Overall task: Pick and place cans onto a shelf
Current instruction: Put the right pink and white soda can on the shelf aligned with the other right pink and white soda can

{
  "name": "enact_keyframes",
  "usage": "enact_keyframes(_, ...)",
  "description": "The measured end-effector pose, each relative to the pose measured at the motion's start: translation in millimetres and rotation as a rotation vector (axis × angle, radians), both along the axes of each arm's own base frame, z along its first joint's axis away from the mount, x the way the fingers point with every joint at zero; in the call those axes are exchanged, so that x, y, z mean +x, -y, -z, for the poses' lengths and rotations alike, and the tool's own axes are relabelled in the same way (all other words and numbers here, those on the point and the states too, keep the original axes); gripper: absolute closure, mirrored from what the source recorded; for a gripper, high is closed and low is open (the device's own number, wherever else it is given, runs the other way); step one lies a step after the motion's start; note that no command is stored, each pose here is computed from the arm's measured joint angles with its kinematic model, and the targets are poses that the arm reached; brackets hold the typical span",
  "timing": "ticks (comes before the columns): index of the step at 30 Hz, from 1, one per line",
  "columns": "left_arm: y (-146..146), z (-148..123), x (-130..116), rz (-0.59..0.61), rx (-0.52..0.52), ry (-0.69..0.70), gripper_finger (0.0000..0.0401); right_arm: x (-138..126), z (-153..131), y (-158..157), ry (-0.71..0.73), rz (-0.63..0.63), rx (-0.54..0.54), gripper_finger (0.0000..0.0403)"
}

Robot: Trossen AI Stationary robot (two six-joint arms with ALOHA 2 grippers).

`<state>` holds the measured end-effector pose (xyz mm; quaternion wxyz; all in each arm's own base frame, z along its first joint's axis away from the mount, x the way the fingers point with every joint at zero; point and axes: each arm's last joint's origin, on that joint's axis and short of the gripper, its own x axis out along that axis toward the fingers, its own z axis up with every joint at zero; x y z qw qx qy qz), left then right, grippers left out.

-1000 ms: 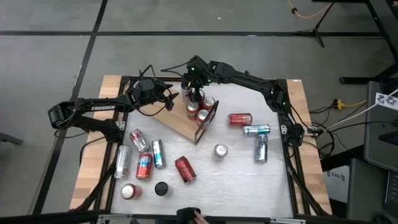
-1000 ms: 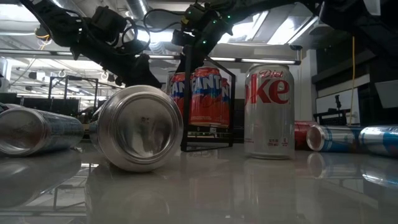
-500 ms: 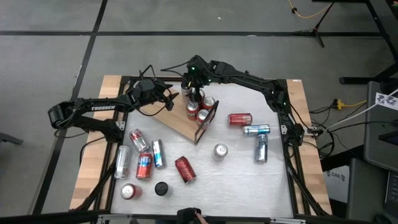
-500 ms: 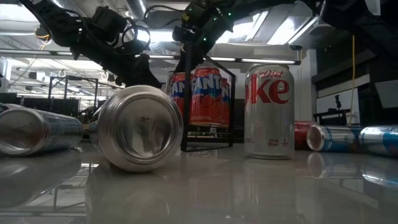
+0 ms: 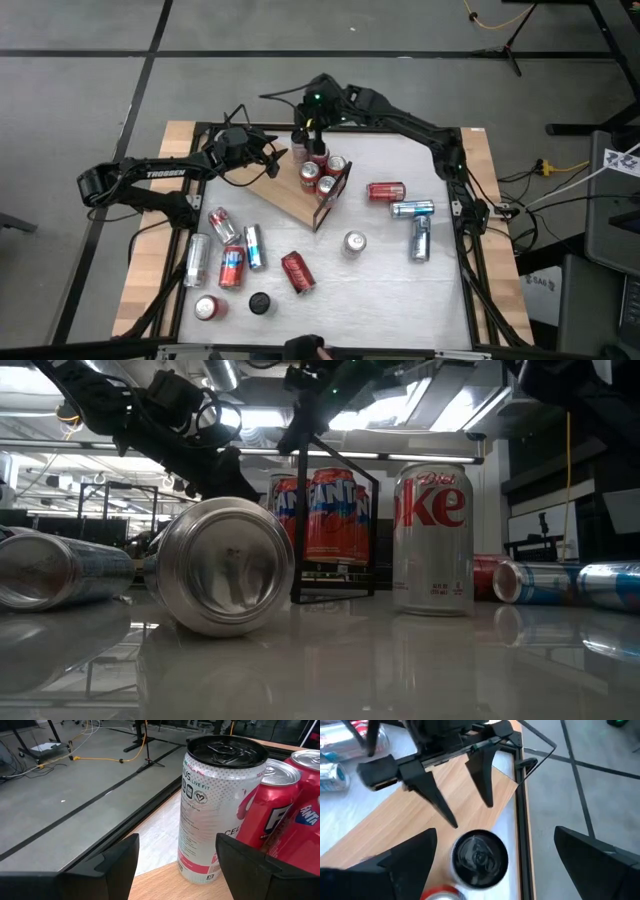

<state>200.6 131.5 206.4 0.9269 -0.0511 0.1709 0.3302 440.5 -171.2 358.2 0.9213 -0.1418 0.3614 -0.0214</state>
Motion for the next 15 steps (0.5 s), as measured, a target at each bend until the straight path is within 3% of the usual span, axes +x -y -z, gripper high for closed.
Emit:
enact_keyframes(9, 0, -1, 0, -0.020, -0.038, 0.041, 0.0148, -34, -22, -13, -0.124, 0.007, 0.043, 0.0013)
enact_keyframes(15, 12, -13, -11, -0.045, -0.135, 0.097, 0.0148, -55, -22, -19, -0.244, -0.050, 0.183, 0.0013)
